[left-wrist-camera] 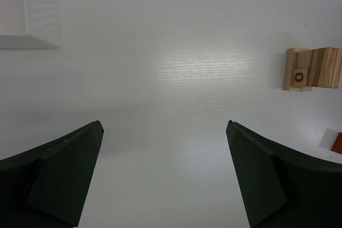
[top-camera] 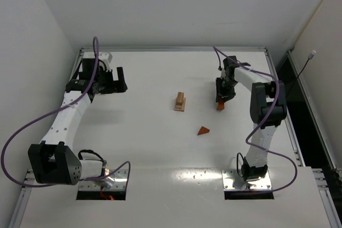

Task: Build the wood block tower

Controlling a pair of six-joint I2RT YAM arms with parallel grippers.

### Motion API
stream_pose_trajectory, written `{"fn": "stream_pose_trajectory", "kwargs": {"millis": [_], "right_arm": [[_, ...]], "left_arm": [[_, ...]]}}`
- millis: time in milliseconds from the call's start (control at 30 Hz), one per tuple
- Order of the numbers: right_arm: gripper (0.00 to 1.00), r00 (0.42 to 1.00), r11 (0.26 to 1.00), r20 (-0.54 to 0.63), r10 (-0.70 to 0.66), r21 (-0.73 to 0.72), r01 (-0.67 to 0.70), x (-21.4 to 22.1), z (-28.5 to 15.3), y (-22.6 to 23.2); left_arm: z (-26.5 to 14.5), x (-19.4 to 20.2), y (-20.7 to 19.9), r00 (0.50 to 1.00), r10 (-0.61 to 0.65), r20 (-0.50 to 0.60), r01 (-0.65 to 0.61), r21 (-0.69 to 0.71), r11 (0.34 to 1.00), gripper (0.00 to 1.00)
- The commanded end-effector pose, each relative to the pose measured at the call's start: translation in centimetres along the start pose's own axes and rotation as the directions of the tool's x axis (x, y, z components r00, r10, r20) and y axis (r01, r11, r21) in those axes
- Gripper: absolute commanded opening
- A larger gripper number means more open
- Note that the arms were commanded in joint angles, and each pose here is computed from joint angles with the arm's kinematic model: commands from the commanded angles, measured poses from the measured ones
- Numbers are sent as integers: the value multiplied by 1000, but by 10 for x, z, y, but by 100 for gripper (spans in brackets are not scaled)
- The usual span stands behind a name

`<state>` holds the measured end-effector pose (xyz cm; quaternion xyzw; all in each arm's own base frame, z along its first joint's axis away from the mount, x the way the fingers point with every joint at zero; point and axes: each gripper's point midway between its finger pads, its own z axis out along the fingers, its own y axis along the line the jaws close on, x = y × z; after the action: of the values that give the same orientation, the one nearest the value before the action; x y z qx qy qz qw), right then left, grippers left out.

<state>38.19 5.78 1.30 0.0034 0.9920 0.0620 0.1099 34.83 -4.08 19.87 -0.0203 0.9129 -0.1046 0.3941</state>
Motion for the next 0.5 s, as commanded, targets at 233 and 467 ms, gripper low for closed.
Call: {"fn": "stream_pose_trajectory", "kwargs": {"millis": [233, 467], "right_arm": [[26, 997, 998, 75, 3, 60, -8, -24, -5, -20], [71, 987, 998, 150, -59, 26, 55, -31, -24, -10]], "left_arm": [[-1, 4, 4, 1000, 1, 19, -1, -11, 1000, 100], [9, -3, 2, 1000, -1, 1, 1, 6, 1000, 100]]}}
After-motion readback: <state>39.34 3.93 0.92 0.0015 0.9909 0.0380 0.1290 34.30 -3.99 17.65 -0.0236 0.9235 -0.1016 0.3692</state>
